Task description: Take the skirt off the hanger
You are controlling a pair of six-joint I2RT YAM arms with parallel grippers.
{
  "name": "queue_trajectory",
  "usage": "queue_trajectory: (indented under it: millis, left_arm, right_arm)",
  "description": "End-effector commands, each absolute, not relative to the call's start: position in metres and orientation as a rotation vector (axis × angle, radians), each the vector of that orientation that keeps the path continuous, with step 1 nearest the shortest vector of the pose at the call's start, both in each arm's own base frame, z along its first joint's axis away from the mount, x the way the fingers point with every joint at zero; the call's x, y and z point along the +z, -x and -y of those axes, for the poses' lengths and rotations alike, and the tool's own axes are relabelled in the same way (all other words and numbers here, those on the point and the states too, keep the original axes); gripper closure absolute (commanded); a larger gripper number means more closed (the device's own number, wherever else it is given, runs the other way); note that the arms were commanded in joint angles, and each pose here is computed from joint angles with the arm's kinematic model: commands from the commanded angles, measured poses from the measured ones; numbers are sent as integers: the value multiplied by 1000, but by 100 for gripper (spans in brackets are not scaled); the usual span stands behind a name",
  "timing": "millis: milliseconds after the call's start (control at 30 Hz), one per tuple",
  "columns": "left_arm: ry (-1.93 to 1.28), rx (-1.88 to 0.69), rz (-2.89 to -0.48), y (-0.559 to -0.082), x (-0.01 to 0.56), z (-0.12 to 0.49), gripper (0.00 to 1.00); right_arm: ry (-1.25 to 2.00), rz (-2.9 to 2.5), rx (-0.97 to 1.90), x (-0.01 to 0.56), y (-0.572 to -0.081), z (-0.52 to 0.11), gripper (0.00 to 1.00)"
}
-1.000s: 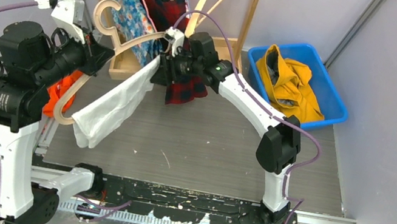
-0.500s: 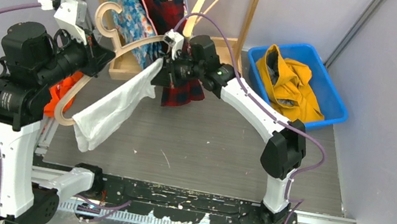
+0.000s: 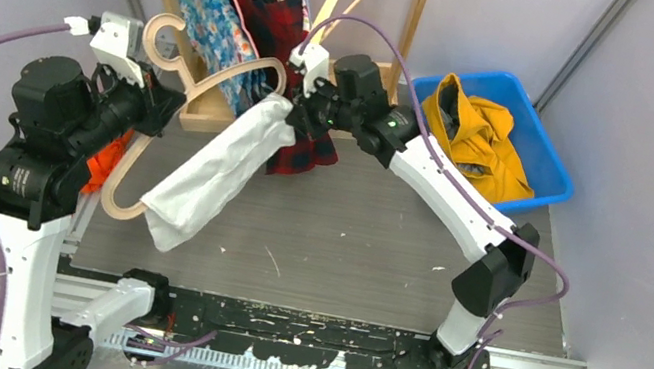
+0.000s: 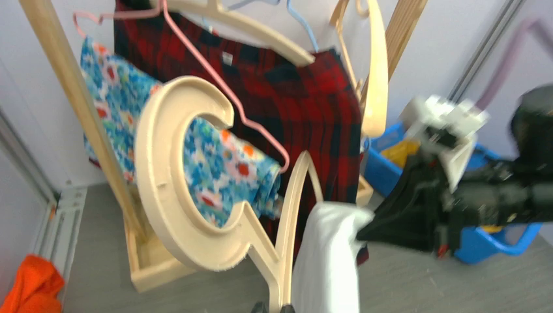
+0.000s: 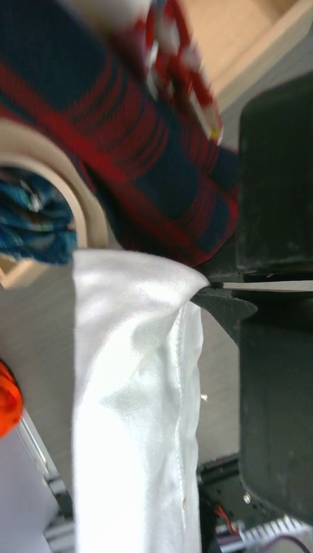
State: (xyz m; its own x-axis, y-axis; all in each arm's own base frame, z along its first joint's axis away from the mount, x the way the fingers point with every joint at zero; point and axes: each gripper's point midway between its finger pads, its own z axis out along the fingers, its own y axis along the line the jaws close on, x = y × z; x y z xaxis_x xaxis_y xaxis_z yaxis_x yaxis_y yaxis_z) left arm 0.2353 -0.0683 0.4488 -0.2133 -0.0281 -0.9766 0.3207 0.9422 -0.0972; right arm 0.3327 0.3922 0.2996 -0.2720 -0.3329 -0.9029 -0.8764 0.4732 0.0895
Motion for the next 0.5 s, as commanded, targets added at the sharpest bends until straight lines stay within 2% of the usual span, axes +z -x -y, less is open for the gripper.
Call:
queue_trajectory:
  millis: [0,233,467]
  left_arm:
    - [-200,-279,-1643,-239,463,62,100]
    - [-231,-263,-1645,-227,441,61,100]
    - [-275,-275,-1605,-219,446,65,100]
  right_arm:
    - [958,-1658,531,367,-351,-355,99]
    - [826,-1609,526,385,-348,-340,99]
    - [629,-1542,428,445,-339,-293,99]
